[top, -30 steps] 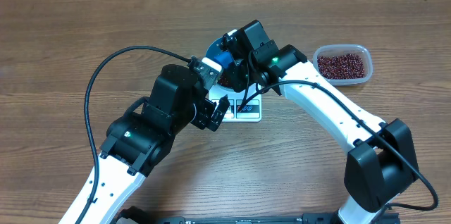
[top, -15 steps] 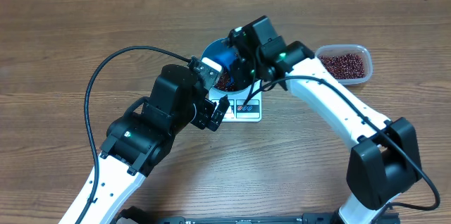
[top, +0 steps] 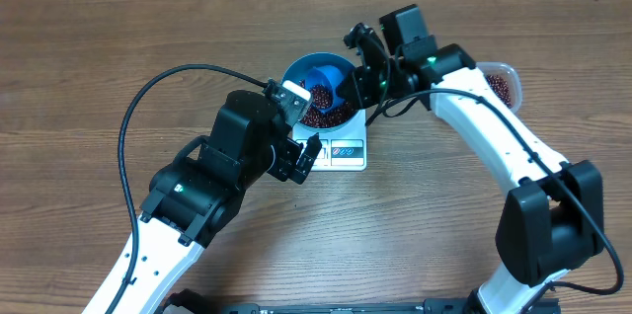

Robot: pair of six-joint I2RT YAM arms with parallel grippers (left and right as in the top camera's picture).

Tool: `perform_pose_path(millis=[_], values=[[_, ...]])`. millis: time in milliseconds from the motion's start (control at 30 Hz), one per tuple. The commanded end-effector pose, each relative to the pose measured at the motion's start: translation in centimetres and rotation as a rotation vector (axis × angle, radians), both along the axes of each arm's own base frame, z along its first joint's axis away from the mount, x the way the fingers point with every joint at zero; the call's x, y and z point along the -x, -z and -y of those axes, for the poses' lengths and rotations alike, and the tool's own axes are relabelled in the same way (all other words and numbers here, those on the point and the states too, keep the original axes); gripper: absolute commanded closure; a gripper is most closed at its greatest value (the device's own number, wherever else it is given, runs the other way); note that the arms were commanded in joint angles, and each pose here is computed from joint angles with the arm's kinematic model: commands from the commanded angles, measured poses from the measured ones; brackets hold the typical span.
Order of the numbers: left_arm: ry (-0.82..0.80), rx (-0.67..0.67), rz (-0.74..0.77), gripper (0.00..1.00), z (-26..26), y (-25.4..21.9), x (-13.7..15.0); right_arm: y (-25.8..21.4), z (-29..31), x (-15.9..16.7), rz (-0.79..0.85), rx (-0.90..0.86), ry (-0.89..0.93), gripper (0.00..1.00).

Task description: Scoop item into bowl and weigh 150g on scale

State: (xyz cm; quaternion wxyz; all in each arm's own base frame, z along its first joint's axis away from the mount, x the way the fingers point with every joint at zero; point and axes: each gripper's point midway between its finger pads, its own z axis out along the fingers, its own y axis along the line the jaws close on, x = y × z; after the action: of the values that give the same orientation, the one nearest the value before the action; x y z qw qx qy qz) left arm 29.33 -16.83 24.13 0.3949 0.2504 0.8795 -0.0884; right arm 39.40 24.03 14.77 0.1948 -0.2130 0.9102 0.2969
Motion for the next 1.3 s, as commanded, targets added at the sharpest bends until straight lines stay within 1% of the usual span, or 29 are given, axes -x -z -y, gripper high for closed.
perform_pose_path(millis=[0, 267, 500, 900, 1067, 1267], values=[[-0.013, 0.001, 0.001, 0.01, -0.2, 0.0, -0.1, -1.2, -0.2, 0.3, -0.041, -0.122, -0.033, 0.96], [-0.013, 0.001, 0.001, 0.01, -0.2, 0.0, -0.1, -2.2, 1.1, -0.2, -0.063, -0.204, -0.023, 0.96], [-0.013, 0.001, 0.001, 0.0, -0.2, 0.0, -0.1, -2.2, 1.3, -0.4, -0.06, -0.203, -0.017, 0.96], [-0.013, 0.001, 0.001, 0.01, -0.2, 0.0, -0.1, -1.3, 2.5, -1.2, -0.035, -0.133, 0.027, 0.96], [-0.013, 0.001, 0.001, 0.0, -0.2, 0.0, -0.1, -0.5, 3.6, -1.6, -0.036, -0.072, 0.067, 0.96], [-0.013, 0.001, 0.001, 0.01, -0.2, 0.0, -0.1, -0.4, 4.2, -1.7, -0.039, -0.062, 0.082, 0.96]])
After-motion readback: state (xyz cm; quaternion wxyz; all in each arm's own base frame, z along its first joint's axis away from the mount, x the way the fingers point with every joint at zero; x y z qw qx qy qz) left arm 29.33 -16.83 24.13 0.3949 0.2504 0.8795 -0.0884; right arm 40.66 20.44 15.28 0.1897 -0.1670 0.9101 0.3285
